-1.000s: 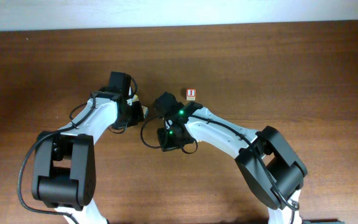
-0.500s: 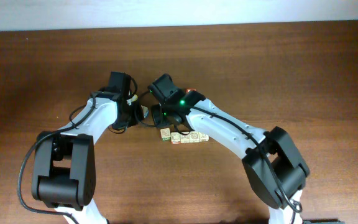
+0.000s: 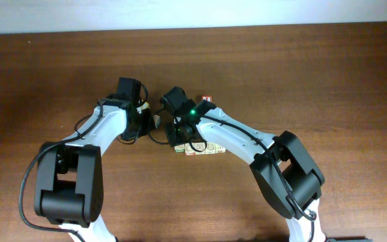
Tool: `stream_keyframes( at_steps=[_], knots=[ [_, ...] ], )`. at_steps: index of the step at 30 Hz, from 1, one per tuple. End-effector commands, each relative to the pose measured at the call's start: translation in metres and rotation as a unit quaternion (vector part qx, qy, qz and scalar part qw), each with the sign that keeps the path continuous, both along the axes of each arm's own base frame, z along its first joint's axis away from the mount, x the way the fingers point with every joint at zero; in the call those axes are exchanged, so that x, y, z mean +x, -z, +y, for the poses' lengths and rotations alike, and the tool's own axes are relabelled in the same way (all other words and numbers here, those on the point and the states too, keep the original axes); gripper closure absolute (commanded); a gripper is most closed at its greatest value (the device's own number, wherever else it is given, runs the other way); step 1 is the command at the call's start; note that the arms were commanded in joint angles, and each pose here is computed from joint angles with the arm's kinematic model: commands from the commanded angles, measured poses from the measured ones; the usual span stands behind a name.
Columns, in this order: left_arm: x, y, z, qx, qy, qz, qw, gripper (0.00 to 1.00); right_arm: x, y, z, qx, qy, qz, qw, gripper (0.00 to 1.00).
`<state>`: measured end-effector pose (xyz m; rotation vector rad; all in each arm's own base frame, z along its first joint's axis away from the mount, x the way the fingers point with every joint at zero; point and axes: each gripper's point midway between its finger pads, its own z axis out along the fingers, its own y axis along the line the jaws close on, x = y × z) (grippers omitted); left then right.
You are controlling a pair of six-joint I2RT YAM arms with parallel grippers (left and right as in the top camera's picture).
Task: Rotate 5 blocks
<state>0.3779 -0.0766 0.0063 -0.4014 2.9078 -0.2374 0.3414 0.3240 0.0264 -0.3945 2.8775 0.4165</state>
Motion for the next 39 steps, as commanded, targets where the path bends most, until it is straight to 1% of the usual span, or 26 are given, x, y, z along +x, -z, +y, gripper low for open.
stream_keyframes(
  at_steps=[1, 18, 19, 20, 21, 23, 25, 26, 27, 29, 30, 31, 32, 34, 36, 39],
  knots=[
    [-0.002, 0.002, 0.004, 0.003, -0.01, 0.004, 1.0, 1.0, -0.001, -0.001, 0.0, 0.0, -0.005, 0.002, 1.0, 0.96],
    [-0.002, 0.002, 0.004, 0.003, -0.01, 0.004, 1.0, 1.0, -0.005, 0.002, -0.005, -0.01, -0.004, 0.013, 1.0, 0.96],
    [-0.002, 0.002, 0.004, 0.003, -0.01, 0.004, 1.0, 1.0, -0.004, 0.001, -0.004, -0.008, -0.004, 0.01, 1.0, 0.95],
    [-0.002, 0.002, 0.004, 0.003, -0.01, 0.004, 1.0, 1.0, -0.001, 0.0, -0.002, -0.004, -0.003, 0.005, 1.0, 0.86],
    [0.0, -0.001, 0.004, 0.005, -0.002, -0.001, 1.0, 1.0, 0.006, -0.009, -0.002, 0.005, 0.001, -0.005, 1.0, 0.84],
    [0.015, -0.024, 0.004, 0.014, 0.026, -0.023, 0.999, 1.0, 0.033, -0.056, -0.01, 0.03, 0.011, -0.044, 0.999, 0.83],
    [0.025, -0.053, 0.002, 0.014, 0.033, -0.042, 0.998, 1.0, 0.05, -0.121, -0.037, 0.052, 0.027, -0.074, 0.996, 0.84],
    [0.026, -0.063, 0.002, 0.013, 0.033, -0.045, 0.998, 1.0, 0.051, -0.142, -0.05, 0.059, 0.03, -0.079, 0.995, 0.84],
    [0.022, -0.075, 0.002, 0.011, 0.034, -0.045, 0.998, 1.0, 0.047, -0.169, -0.076, 0.065, 0.028, -0.082, 0.994, 0.84],
    [0.007, -0.08, -0.002, -0.003, 0.039, -0.024, 0.999, 1.0, 0.035, -0.182, -0.12, 0.054, 0.027, -0.062, 0.996, 0.84],
    [-0.002, -0.079, -0.007, -0.014, 0.047, -0.007, 0.999, 1.0, 0.027, -0.178, -0.14, 0.043, 0.017, -0.038, 0.998, 0.85],
    [-0.009, -0.076, -0.017, -0.028, 0.075, 0.004, 0.997, 1.0, 0.021, -0.169, -0.154, 0.039, 0.004, -0.016, 0.999, 0.85],
    [-0.014, -0.073, -0.024, -0.036, 0.093, 0.009, 0.995, 1.0, 0.016, -0.156, -0.164, 0.042, 0.003, 0.004, 0.999, 0.89],
    [-0.023, -0.064, -0.034, -0.032, 0.124, 0.016, 0.992, 1.0, 0.011, -0.128, -0.176, 0.059, 0.017, 0.036, 0.997, 0.94],
    [-0.03, -0.055, -0.042, -0.035, 0.136, 0.026, 0.99, 1.0, 0.011, -0.104, -0.18, 0.08, 0.027, 0.046, 0.995, 0.94],
    [-0.041, -0.046, -0.058, -0.072, 0.149, 0.044, 0.985, 1.0, 0.003, -0.064, -0.177, 0.099, 0.027, 0.052, 0.993, 0.93]
  ],
)
